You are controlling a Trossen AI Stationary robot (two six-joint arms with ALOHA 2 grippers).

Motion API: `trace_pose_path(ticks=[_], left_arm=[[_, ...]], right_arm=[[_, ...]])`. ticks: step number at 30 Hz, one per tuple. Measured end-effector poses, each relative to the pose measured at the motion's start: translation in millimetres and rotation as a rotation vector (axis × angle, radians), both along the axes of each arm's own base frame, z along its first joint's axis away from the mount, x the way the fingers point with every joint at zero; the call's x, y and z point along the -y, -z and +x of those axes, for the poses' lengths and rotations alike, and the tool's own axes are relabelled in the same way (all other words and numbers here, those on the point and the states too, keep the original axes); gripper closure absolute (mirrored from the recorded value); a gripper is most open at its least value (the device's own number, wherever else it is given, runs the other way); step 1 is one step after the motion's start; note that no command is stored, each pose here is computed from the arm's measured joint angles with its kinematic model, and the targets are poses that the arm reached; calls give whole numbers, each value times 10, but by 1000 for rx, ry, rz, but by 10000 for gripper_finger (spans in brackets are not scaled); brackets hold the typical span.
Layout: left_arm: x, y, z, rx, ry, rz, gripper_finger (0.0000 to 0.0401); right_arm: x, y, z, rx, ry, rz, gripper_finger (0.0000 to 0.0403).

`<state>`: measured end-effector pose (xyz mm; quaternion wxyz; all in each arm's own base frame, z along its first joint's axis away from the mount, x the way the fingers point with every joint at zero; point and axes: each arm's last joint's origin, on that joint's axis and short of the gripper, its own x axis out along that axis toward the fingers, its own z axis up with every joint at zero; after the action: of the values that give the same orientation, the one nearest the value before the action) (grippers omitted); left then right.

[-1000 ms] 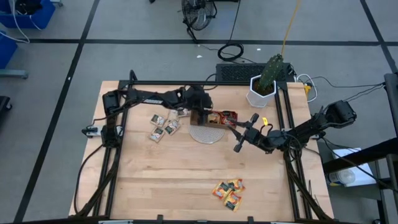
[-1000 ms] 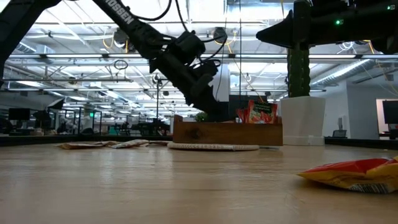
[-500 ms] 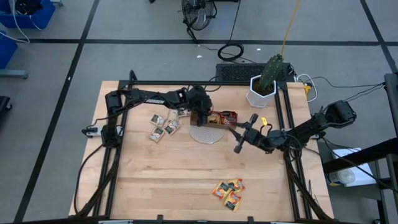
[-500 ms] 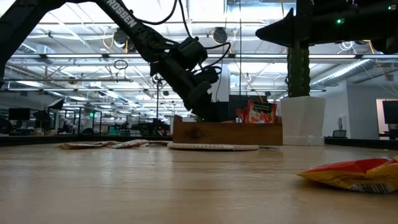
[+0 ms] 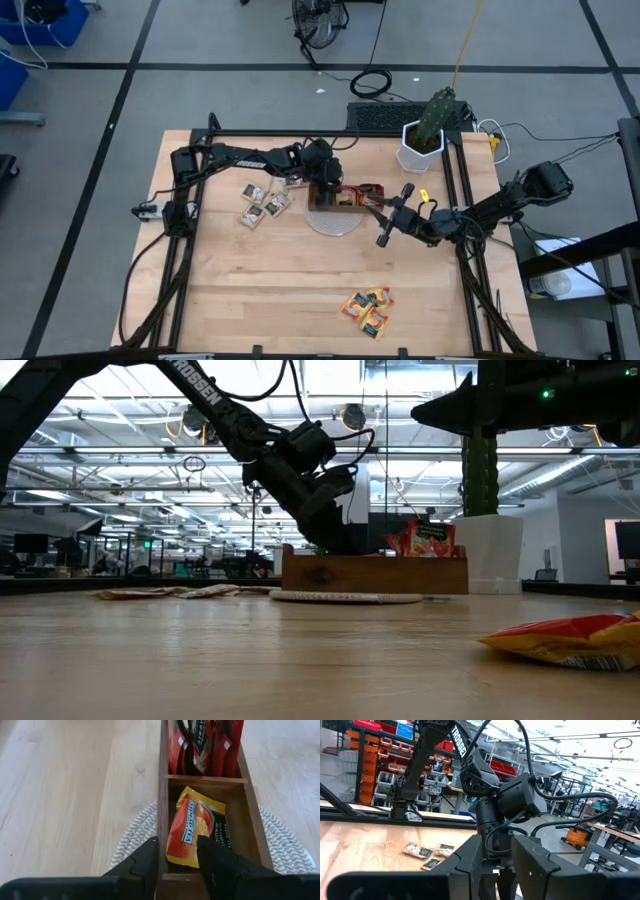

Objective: Pick & Place Tea
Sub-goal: Put the orange tea bag into the middle section of the wood organizer

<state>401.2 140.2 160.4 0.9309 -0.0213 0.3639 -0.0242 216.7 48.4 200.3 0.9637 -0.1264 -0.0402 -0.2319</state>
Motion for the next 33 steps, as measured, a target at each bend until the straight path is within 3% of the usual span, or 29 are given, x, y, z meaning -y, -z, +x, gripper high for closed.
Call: trace_pose_path(ticks=[25, 28, 31, 33], left_arm=[[59, -93, 9, 27, 7, 31, 265], [193, -279, -44, -2, 45, 144, 281], [457, -462, -86, -60, 109, 350, 347], [618, -552, -76, -48, 145, 423, 386]], right_arm=[[3, 37, 6, -37, 2, -6, 309], [4, 39, 5, -38, 4, -6, 309], [19, 43, 9, -42, 12, -7, 309], [35, 44, 12, -44, 20, -7, 309]])
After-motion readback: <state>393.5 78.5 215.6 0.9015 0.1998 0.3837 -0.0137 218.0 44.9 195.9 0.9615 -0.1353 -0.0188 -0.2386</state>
